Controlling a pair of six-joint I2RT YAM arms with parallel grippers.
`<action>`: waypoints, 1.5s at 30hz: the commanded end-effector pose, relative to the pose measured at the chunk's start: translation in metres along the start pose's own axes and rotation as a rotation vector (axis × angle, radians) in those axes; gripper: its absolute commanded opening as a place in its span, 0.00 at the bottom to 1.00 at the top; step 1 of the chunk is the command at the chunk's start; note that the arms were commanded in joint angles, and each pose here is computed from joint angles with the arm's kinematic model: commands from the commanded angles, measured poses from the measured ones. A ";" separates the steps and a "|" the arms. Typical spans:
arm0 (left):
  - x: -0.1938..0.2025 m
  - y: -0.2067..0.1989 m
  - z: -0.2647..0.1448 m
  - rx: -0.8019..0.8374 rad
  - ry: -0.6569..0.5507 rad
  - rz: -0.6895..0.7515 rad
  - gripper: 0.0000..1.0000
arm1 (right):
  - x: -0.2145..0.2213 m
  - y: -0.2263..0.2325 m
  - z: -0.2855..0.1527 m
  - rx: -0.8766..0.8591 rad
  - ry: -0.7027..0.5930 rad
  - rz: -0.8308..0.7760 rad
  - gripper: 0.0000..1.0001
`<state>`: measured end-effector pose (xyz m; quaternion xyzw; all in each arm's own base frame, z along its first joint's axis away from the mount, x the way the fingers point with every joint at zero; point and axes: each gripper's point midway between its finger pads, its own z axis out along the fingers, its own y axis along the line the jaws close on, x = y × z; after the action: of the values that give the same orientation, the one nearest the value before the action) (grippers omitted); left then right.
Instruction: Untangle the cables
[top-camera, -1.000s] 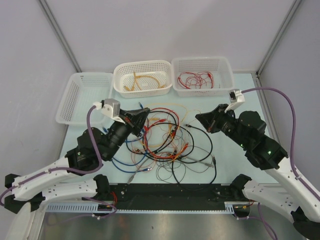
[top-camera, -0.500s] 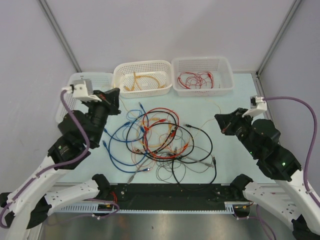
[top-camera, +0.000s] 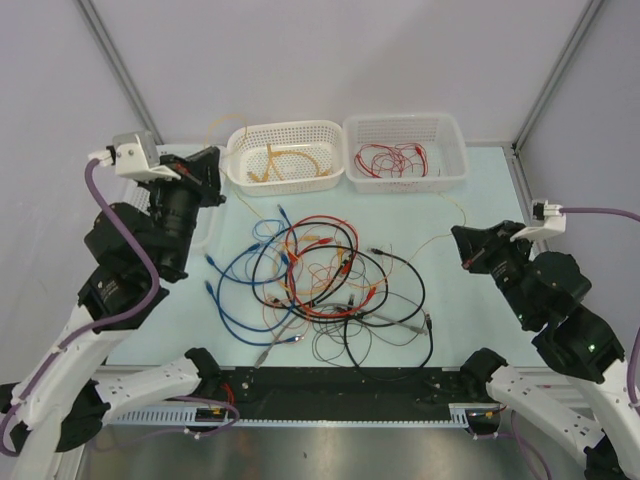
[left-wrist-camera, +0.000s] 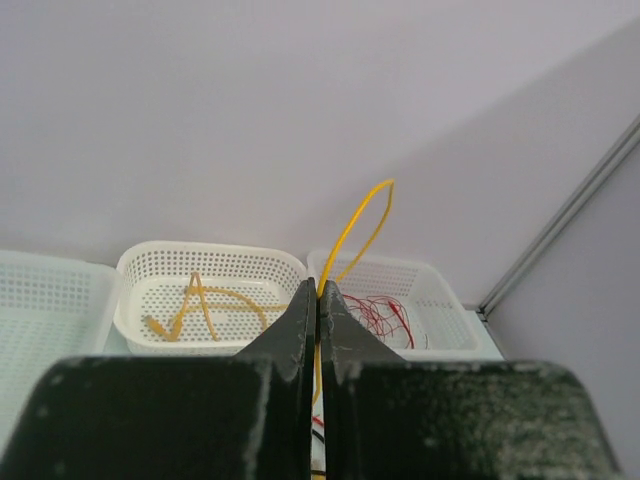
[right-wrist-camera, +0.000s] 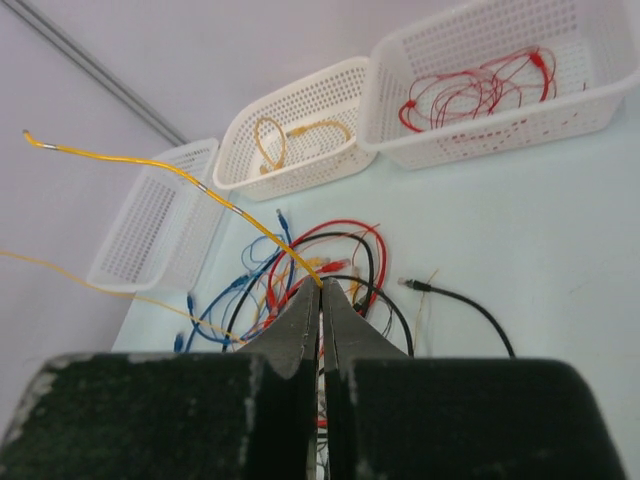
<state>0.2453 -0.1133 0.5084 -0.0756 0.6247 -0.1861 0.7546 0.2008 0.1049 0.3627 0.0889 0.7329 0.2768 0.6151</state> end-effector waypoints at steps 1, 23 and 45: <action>-0.067 -0.006 0.004 0.000 -0.143 -0.007 0.00 | -0.038 -0.001 -0.006 0.047 -0.106 -0.036 0.00; -0.157 -0.109 0.061 0.222 -0.281 -0.047 0.00 | 0.027 -0.011 0.011 0.046 0.095 -0.053 0.00; 0.022 -0.132 0.096 0.322 0.162 0.020 0.00 | 0.055 0.000 0.022 -0.028 0.180 -0.053 0.00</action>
<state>0.2944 -0.2157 0.6252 0.0390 0.5799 -0.2671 0.7686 0.2080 0.1312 0.3110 0.0373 0.7881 0.2634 0.5552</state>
